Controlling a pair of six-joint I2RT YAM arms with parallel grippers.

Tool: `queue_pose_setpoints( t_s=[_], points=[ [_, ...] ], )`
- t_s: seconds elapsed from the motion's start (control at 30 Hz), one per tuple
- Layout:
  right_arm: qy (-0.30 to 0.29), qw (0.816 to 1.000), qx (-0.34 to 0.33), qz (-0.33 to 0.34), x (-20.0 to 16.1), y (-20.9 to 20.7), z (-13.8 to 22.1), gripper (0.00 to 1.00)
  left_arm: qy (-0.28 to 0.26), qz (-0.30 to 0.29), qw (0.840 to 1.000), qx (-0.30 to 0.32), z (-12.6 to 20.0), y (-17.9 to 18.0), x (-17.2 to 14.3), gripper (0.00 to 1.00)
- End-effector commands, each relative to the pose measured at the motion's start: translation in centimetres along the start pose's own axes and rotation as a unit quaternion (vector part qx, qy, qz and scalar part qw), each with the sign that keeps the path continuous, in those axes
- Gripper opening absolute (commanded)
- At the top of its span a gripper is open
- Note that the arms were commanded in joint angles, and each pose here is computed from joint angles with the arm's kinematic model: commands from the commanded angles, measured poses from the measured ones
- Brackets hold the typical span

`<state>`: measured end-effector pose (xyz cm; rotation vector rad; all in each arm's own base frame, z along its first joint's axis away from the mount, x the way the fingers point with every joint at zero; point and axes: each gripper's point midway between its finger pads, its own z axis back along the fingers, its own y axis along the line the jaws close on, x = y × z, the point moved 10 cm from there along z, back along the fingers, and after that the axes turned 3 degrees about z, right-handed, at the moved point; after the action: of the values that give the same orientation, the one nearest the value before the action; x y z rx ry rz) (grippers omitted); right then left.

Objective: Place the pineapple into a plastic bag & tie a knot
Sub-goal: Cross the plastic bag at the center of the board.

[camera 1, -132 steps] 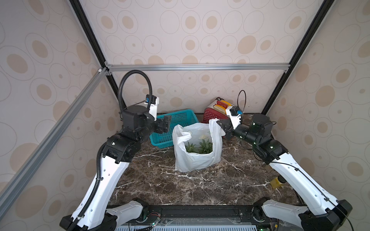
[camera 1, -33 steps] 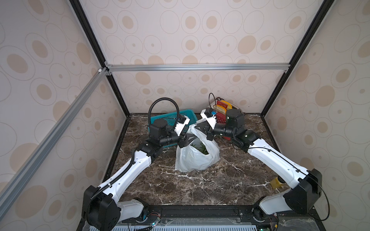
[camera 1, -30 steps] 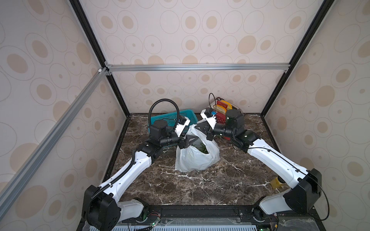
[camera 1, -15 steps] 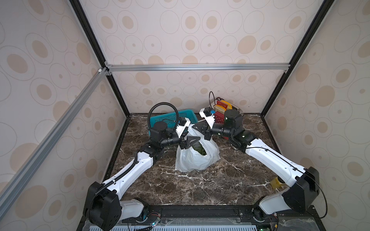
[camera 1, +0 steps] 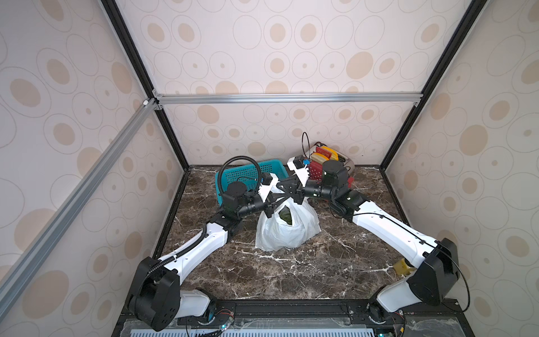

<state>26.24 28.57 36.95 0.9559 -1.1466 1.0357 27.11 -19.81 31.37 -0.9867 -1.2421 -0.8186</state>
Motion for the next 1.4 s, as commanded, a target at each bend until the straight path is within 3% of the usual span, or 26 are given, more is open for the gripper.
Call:
queue_pose_setpoints(
  t_s=[0.0, 0.1, 0.17, 0.27, 0.37, 0.53, 0.77, 1.03, 1.3, 1.37],
  points=[
    [0.007, 1.000, -0.028, 0.007, 2.0, 1.1, 2.1, 0.50, -0.041, -0.042, 0.998, -0.006, 0.1, -0.6, 1.5, 0.00],
    [0.030, 0.997, -0.076, -0.004, 2.6, 2.0, 4.8, 0.70, -0.042, -0.053, 0.998, -0.004, 0.1, -0.6, 1.5, 0.00],
    [0.056, 0.991, -0.120, -0.025, 2.9, 2.4, 7.1, 0.75, -0.043, -0.063, 0.997, -0.006, 0.2, -0.7, 1.5, 0.00],
    [0.115, 0.970, -0.191, -0.093, 2.7, 1.7, 10.3, 0.75, -0.046, -0.082, 0.996, -0.008, 0.5, -1.0, 1.4, 0.00],
    [0.161, 0.943, -0.217, -0.194, 2.2, 0.0, 12.4, 0.73, -0.048, -0.112, 0.992, -0.012, 0.9, -1.4, 1.4, 0.00],
    [0.196, 0.919, -0.181, -0.290, 2.7, -1.6, 11.8, 0.73, -0.044, -0.155, 0.987, -0.007, 1.3, -1.8, 1.5, 0.00],
    [0.164, 0.917, -0.104, -0.348, 4.1, -3.7, 8.6, 0.77, -0.032, -0.183, 0.982, -0.020, 1.1, -2.0, 1.4, 0.00],
    [0.193, 0.894, -0.068, -0.399, 1.6, -6.9, 4.8, 0.82, -0.030, -0.197, 0.980, -0.030, 0.4, -2.3, 1.4, 0.00],
    [0.180, 0.883, 0.001, -0.433, 0.4, -7.5, 3.0, 0.77, -0.005, -0.203, 0.979, -0.025, 0.0, -2.4, 1.0, 0.00],
    [0.177, 0.881, 0.012, -0.438, 0.2, -7.4, 2.8, 0.72, 0.002, -0.203, 0.979, -0.024, -0.1, -2.4, 0.9, 0.00]
  ],
)
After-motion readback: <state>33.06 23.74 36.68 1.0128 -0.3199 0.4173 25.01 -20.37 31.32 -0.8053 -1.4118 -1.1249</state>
